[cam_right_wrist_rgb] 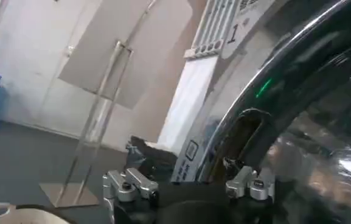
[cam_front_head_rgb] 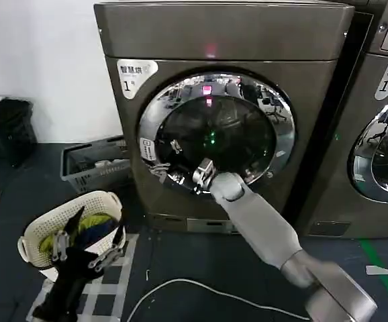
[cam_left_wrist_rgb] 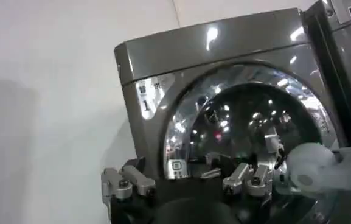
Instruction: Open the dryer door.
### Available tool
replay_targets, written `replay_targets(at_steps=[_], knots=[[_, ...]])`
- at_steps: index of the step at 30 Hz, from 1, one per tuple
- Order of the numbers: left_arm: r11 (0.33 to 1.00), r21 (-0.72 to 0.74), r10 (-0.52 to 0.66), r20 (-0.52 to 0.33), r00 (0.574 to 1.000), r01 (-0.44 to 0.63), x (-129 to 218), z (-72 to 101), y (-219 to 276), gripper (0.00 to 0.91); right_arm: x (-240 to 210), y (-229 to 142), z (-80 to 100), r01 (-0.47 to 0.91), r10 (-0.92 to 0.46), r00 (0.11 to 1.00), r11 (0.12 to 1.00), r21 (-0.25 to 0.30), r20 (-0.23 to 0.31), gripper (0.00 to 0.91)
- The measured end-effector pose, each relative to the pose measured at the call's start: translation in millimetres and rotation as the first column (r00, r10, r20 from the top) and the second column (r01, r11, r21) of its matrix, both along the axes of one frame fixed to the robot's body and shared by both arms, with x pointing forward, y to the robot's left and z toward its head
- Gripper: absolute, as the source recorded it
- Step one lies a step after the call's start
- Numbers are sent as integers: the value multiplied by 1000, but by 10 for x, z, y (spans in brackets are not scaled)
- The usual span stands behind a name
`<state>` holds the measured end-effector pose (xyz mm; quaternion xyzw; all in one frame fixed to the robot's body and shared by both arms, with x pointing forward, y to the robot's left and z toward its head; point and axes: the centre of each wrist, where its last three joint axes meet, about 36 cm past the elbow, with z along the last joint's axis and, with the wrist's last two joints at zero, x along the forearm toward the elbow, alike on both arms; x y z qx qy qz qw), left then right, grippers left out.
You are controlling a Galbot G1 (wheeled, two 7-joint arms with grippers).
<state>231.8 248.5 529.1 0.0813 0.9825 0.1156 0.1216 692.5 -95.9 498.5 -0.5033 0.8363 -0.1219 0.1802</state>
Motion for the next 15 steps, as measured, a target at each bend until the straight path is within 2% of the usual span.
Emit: replay_targets(at_steps=[15], knots=[[1000,1,3,2,1000,-3,-4,8,5,907,85,-131,-1,-146,147,989,989,-39,21,907]])
